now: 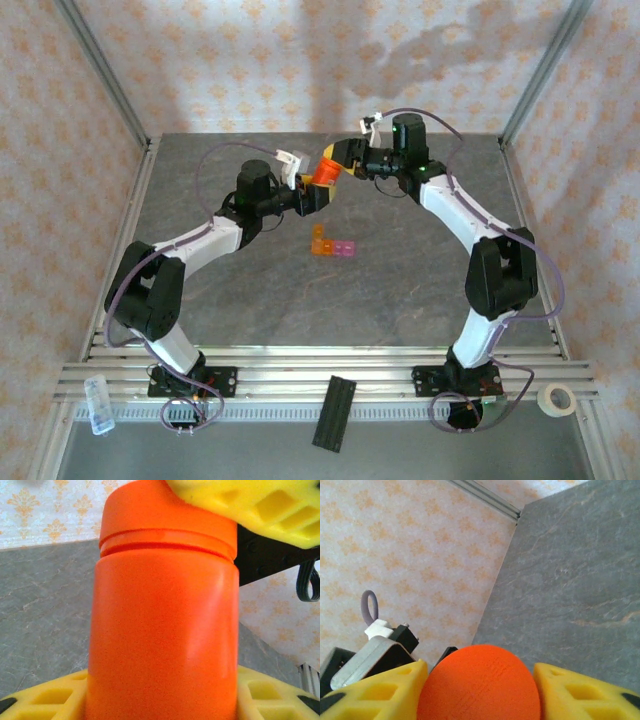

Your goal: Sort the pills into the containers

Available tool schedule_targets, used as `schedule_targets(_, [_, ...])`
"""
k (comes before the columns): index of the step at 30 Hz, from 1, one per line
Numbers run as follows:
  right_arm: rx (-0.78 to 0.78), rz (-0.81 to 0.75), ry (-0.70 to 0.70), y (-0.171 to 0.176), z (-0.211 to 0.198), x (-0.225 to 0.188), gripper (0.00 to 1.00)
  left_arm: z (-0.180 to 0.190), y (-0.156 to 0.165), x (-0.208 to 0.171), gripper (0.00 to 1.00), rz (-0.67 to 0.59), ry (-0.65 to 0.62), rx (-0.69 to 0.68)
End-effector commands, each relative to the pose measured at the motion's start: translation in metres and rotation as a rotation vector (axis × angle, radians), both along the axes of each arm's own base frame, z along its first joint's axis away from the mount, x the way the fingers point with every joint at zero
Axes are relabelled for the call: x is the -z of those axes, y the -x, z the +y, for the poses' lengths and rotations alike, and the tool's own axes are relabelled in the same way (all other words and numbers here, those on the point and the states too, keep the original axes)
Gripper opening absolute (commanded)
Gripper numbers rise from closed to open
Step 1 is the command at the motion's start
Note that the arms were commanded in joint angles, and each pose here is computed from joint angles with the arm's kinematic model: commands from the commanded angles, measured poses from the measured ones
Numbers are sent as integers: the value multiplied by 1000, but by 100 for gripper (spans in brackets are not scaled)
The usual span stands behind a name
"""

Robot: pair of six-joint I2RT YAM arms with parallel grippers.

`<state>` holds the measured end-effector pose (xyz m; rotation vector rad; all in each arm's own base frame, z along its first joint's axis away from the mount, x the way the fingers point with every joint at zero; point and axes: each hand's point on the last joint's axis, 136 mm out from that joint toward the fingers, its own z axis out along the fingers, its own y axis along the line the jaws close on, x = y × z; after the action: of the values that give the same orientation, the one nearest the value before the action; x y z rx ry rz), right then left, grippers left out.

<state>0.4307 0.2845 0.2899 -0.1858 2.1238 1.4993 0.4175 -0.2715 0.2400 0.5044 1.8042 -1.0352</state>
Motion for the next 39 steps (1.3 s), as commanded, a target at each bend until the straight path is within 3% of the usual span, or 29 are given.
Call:
schedule_targets(1, [78,-11,16,-2,-18,-12,71,10,-11,-29,0,-122,3,-52])
schedule_targets(5, [250,62,73,-12,-43,-13,82,21,-14,-8,0,-148,-187,-132])
schedule_targets(11, [427,233,116,-17,-62,8,84,22,-10,14,0,-211,-430,-181])
schedule_targets(28, [383,305,171,-4,-14,40,82,5,-5,20,0,-245,-481,-162])
schedule_targets(33, [381,304,169,-2,-13,43,74,3,-4,19,0,-246,-478,-160])
schedule_targets(39, [369,299,171,-1,-12,45,49,1,-7,17,0,-246,-465,-168])
